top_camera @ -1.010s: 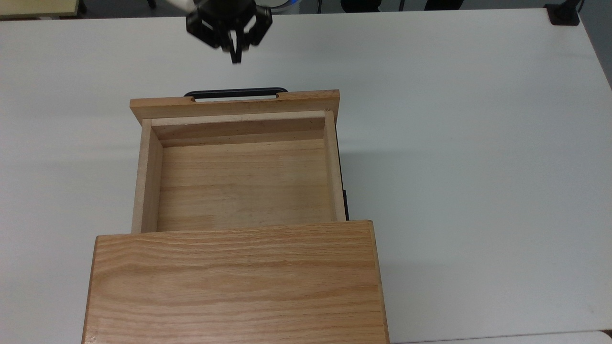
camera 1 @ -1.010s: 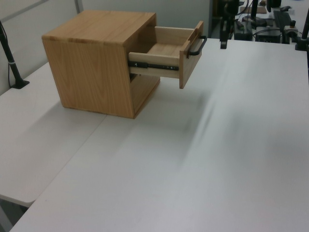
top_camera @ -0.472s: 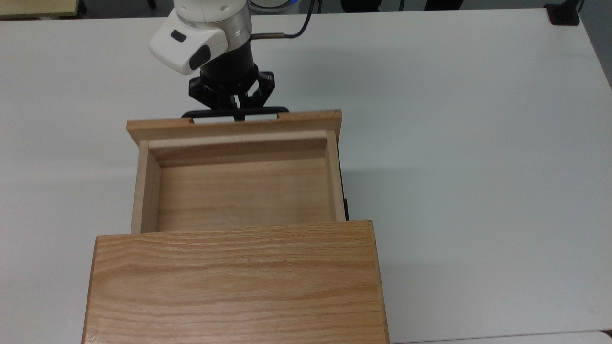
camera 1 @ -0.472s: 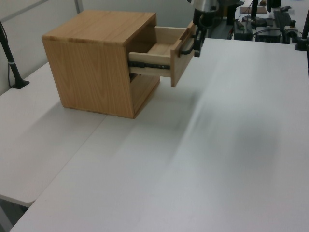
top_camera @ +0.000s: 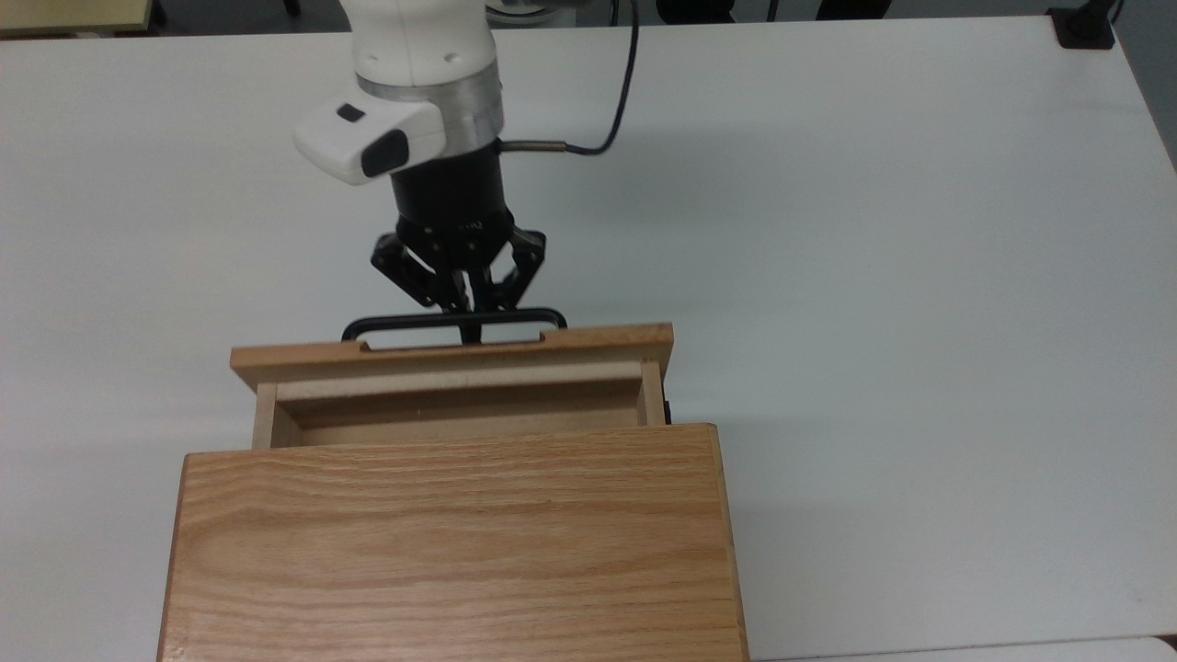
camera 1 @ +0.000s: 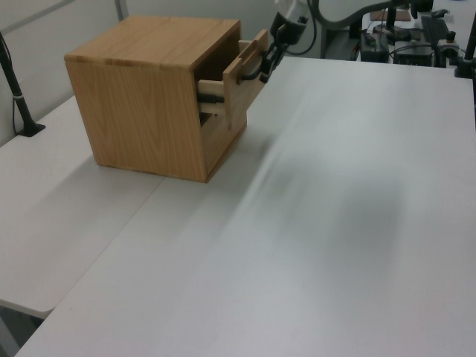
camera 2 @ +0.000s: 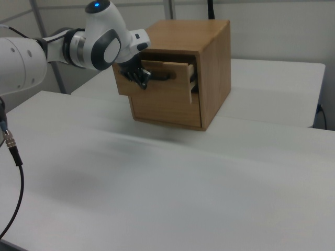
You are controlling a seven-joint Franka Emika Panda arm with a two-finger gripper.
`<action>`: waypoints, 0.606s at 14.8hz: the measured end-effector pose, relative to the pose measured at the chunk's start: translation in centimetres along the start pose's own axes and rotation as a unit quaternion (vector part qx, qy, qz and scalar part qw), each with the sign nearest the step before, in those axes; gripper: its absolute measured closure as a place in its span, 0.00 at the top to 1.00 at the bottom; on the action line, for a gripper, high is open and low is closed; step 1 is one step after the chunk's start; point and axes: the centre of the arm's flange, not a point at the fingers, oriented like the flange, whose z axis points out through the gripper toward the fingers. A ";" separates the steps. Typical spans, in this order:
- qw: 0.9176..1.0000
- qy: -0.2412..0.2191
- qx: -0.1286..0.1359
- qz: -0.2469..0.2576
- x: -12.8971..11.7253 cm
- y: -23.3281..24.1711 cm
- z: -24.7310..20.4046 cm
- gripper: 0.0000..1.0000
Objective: Close the drawer by sliding it
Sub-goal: 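Push the drawer front into the wooden cabinet with the gripper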
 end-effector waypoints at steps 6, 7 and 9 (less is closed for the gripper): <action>0.991 0.130 0.007 0.014 1.8 -0.6 3.1 0.04; 0.989 0.147 0.007 0.017 1.9 -0.5 3.5 0.04; 0.987 0.158 0.008 0.018 1.9 -0.4 3.8 0.04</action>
